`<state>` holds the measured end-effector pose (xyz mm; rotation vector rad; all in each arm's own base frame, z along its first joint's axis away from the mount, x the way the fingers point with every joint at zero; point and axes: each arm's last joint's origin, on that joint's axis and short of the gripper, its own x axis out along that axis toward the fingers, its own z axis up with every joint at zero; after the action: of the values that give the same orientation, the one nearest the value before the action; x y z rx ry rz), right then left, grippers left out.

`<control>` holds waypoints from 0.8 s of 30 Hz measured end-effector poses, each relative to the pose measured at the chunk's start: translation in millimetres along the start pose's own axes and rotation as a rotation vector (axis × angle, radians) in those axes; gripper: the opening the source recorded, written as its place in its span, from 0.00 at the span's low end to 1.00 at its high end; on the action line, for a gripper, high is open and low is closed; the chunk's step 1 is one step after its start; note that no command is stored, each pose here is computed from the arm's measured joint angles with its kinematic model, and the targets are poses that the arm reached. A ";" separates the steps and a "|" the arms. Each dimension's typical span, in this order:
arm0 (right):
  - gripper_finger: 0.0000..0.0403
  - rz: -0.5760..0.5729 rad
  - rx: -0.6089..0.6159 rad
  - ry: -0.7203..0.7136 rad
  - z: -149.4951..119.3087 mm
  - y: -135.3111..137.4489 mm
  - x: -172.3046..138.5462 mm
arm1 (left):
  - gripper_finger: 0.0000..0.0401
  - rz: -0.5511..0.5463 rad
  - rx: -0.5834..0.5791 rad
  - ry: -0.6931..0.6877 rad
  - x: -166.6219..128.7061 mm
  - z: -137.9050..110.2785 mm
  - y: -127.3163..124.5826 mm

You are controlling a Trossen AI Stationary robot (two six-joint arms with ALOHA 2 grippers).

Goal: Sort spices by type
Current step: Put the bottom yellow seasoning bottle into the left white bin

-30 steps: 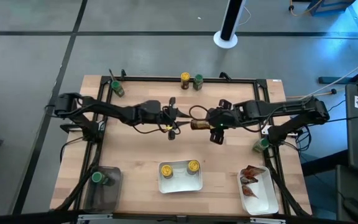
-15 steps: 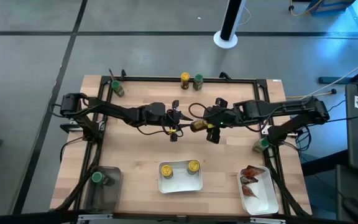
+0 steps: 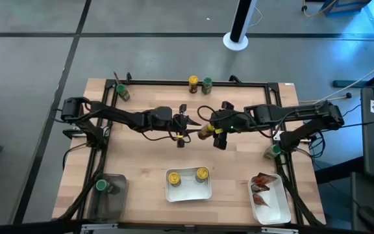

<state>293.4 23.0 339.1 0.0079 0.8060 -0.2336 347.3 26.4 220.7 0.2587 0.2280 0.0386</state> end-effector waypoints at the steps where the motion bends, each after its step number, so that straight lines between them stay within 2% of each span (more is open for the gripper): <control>1: 0.57 0.006 0.000 -0.002 0.3 0.3 0.0 | 0.20 0.000 0.000 0.010 -2.8 1.9 0.5; 7: 0.57 0.127 -0.001 -0.003 1.3 6.3 -0.9 | 0.20 0.039 0.001 0.109 -32.1 19.8 1.7; 14: 0.57 0.218 -0.078 -0.072 2.3 35.0 -8.7 | 0.20 0.064 -0.071 0.220 -71.5 33.8 5.7; 24: 0.57 0.342 -0.159 -0.106 -1.9 89.7 11.7 | 0.20 0.081 -0.103 0.249 -81.8 27.3 4.7</control>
<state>318.7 108.1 322.1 -0.0155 0.7031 0.1527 273.8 18.7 265.5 0.1602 0.4617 0.1627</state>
